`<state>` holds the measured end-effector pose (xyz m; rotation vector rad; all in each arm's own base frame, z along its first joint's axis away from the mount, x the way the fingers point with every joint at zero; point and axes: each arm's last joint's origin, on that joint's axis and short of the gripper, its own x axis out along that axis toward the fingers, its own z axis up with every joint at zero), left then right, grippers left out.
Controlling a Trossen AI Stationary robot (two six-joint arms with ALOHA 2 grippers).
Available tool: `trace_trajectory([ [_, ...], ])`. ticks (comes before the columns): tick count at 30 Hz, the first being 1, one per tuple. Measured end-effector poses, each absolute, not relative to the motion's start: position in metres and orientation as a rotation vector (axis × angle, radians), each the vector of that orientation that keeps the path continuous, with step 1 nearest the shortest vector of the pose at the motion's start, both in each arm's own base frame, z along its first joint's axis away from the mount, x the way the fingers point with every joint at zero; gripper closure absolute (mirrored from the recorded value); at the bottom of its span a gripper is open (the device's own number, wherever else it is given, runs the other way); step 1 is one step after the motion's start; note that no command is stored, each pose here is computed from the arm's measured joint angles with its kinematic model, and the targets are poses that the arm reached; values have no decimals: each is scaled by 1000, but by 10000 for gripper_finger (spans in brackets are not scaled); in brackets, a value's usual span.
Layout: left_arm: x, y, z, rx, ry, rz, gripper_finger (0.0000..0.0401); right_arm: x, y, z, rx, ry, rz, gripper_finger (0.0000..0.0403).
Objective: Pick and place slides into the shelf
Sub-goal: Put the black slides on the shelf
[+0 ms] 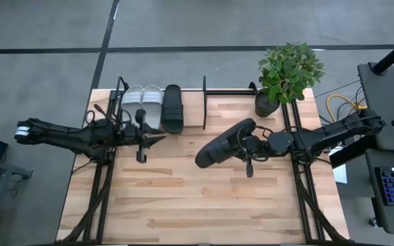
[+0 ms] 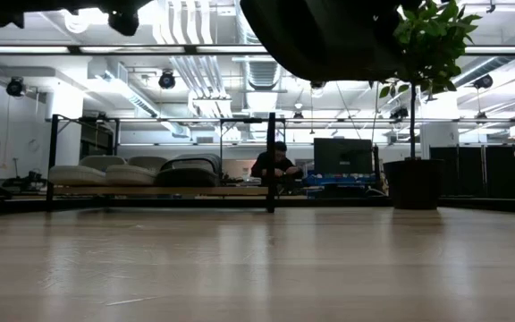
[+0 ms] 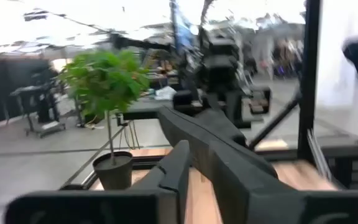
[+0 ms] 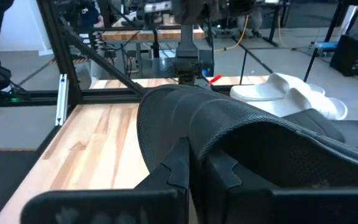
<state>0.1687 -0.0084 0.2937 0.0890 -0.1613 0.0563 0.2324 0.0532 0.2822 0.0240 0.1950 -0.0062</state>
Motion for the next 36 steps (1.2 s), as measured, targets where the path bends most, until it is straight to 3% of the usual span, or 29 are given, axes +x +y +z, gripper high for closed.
trace_trajectory([
  [9,197,-12,322,347,-161,52,211,239,48,310,34,212,-36,392],
  [13,210,-16,336,502,-177,54,176,246,47,327,74,269,-62,392],
  [21,228,-36,331,869,-74,15,171,259,47,354,70,419,-92,392],
  [31,244,-59,304,1278,374,439,171,268,36,384,-19,426,-171,392],
  [36,253,-63,301,1382,507,607,171,268,18,391,-46,424,-220,392],
])
